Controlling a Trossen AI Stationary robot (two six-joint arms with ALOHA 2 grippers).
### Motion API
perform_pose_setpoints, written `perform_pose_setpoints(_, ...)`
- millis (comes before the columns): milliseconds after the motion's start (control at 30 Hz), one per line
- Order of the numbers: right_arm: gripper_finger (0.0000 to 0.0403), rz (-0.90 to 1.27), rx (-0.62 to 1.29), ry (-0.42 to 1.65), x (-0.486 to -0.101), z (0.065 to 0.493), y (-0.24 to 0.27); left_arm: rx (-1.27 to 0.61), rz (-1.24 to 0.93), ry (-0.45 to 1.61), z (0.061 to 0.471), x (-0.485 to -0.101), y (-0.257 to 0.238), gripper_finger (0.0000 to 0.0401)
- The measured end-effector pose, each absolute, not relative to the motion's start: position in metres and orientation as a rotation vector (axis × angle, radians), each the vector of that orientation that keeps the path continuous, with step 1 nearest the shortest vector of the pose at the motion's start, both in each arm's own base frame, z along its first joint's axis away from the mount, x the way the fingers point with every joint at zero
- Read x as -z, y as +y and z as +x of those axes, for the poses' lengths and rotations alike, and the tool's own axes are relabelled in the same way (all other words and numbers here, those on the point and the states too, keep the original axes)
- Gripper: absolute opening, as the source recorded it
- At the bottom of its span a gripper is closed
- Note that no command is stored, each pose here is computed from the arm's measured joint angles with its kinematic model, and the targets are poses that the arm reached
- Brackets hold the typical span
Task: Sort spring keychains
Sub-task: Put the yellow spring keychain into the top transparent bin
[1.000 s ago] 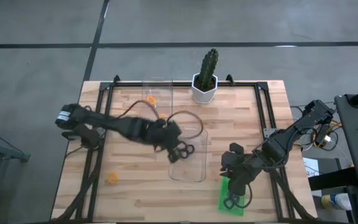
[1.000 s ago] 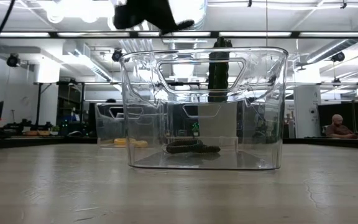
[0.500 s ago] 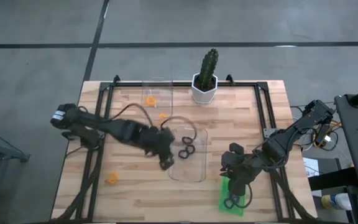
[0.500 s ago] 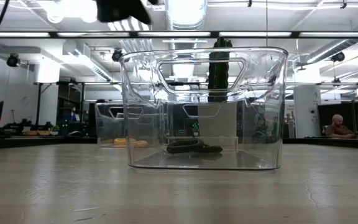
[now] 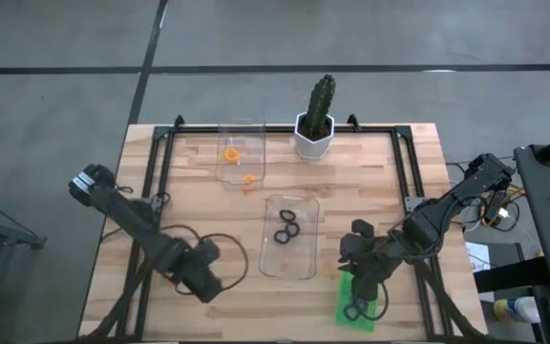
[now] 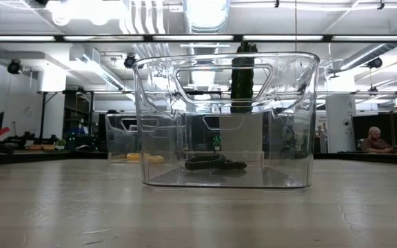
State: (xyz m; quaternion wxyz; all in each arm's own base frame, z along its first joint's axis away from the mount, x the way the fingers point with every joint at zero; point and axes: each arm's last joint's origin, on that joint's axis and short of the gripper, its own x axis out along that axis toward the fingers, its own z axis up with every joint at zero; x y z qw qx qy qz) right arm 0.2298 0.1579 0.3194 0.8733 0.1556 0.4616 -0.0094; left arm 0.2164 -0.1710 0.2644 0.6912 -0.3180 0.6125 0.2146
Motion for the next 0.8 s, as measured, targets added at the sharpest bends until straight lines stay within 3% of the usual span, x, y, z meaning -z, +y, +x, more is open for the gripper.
perform_pose_setpoints(133, 0.0075, 0.313, 0.014, 0.964, -0.319, 0.230, 0.158, -0.635, -0.815, 1.453, 0.196, -0.236, -0.177, 0.0158)
perform_pose_setpoints(400, 0.0069, 0.310, 0.006, 0.967, -0.319, 0.230, 0.158, -0.745, -0.930, 1.485, 0.177, -0.203, -0.174, 0.0158)
perform_pose_setpoints(800, 0.0079, 0.324, 0.008, 0.966, -0.320, 0.230, 0.158, -0.899, -0.913, 1.554, 0.160, -0.178, -0.163, 0.0158)
